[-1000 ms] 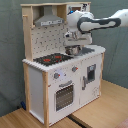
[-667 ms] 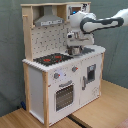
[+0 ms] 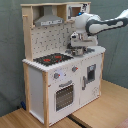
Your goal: Play with the kitchen
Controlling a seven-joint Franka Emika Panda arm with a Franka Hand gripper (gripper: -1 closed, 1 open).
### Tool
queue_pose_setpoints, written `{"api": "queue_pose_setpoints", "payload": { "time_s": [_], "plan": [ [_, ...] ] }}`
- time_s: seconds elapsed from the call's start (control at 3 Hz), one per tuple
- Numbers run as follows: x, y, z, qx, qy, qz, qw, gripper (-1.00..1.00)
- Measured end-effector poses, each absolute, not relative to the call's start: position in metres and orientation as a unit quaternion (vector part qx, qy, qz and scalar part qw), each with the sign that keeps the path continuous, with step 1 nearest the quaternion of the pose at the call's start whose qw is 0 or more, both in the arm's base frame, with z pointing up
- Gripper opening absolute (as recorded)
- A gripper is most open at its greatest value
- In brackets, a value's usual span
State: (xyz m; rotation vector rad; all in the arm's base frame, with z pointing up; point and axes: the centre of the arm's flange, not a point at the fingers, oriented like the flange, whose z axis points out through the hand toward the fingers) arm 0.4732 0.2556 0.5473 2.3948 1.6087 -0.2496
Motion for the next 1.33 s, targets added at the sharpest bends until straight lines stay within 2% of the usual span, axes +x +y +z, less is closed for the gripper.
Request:
{"api": "queue_pose_setpoints", "payload": {
  "time_s": [0.67,1.0,1.33],
  "plan": [
    [0.465,0.226,0.55,0.83,0.539,-0.05,0.132,-1.0],
    [0.485,0.201,0.555,0.851,0.504,-0.018,0.145,-1.0],
    [0.506,0.183,0.532,0.861,0.483,-0.021,0.157,-1.0]
  ]
}}
